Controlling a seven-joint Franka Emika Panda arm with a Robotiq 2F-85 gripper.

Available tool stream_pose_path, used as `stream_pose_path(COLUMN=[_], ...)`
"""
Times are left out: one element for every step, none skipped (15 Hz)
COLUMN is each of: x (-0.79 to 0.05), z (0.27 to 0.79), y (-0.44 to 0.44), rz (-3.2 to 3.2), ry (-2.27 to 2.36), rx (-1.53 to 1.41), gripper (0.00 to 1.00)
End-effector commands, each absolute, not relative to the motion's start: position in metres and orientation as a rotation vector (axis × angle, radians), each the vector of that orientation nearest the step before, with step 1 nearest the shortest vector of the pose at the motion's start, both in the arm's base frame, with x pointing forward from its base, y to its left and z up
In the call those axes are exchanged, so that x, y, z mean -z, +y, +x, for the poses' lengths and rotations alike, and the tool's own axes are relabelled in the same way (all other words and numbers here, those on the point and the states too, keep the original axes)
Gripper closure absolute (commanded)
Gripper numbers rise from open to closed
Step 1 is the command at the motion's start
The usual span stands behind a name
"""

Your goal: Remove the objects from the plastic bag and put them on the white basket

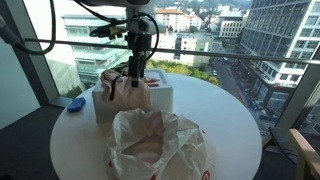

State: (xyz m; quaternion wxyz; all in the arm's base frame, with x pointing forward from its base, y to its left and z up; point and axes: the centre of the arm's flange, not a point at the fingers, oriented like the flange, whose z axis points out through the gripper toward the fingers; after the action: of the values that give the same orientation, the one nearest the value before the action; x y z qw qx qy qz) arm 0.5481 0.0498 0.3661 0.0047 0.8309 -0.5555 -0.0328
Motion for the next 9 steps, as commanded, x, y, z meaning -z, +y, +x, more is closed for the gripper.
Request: stream_pose_path(x=[-0.353,-0.349,-0.345,-0.338,-0.33,-0.317,-0.327,-0.321,-0.32], z=[0.48,0.469,0.461,0.457,0.455,0.456,0.471,0.467,0.467], y=[0.025,0.021,0.017,0.012,0.008,0.005,0.011,0.009,0.008], rz=[2.594,2.586,2.582,2.582,2.594,2.586,2.552,2.545,2.542], ry=[-1.915,-1.947,-1.967,-1.977,-1.979,-1.985,-1.96,-1.961,-1.961], rx=[0.144,0.144,0.12,0.089,0.082,0.082,0.115,0.121,0.126], gripper=[0.0,0.0,0.0,0.0,0.0,0.0,0.0,0.0,0.0])
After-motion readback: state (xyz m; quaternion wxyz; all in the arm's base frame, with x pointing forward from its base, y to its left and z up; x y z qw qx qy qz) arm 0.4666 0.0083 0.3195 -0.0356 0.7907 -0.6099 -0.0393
